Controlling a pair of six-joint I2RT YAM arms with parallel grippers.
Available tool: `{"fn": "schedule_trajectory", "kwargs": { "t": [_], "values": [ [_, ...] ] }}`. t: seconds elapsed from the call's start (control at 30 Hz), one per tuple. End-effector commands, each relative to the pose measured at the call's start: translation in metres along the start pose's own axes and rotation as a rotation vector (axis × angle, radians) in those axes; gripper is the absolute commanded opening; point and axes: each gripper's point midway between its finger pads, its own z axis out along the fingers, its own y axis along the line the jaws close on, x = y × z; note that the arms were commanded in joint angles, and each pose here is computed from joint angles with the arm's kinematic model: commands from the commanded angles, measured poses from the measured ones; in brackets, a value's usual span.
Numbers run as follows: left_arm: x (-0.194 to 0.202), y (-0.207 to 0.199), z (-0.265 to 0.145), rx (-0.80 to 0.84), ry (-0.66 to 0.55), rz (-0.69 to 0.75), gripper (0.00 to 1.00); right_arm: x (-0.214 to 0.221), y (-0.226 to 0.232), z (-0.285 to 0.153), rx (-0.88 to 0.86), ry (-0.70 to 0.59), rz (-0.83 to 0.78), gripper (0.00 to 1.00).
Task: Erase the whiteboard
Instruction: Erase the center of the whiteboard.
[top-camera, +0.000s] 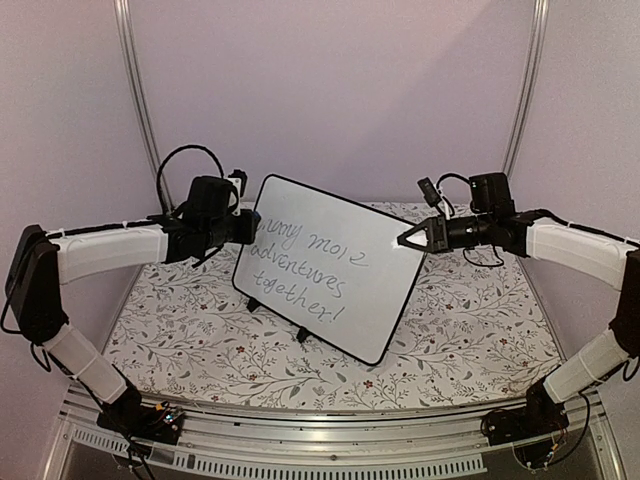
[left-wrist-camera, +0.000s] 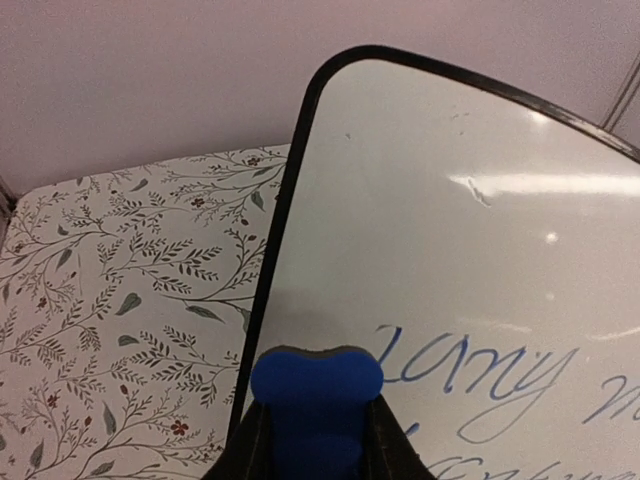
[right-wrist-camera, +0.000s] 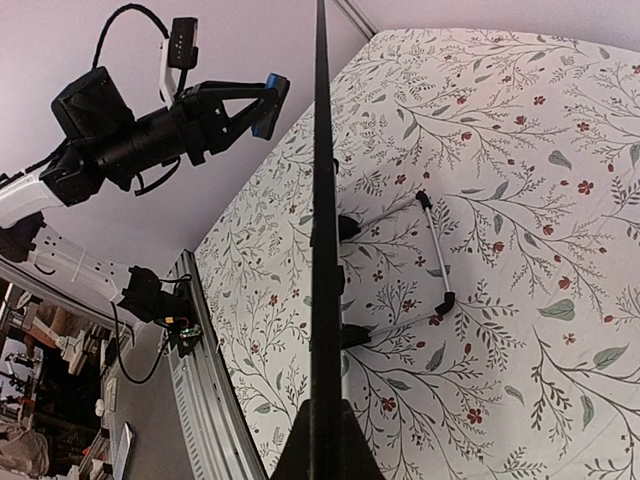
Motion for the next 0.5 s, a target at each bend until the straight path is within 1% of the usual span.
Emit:
{"fn": "schedule_trajectory", "kwargs": {
  "t": [0.0,0.13,0.23,0.33,0.47],
  "values": [
    [-0.028,0.004,-0.008,0.034,0.002,-0.068,0.00,0.027,0.009,0.010,-0.092,0.141,0.070,0.00],
    [-0.046,0.007,-0.014,0.089,0.026,-0.058,0.00,0.027,0.005,0.016,-0.105,0.157,0.076,0.00],
    [-0.047,0.004,-0.015,0.113,0.074,0.027,0.00,0.022,0.003,0.017,-0.098,0.150,0.068,0.00],
    [-0.036,0.001,-0.015,0.139,0.118,0.116,0.00,0.016,0.004,0.017,-0.094,0.142,0.057,0.00],
    [-0.006,0.005,-0.010,0.146,0.171,0.209,0.00,0.005,0.007,0.016,-0.090,0.126,0.034,0.00]
  ]
}}
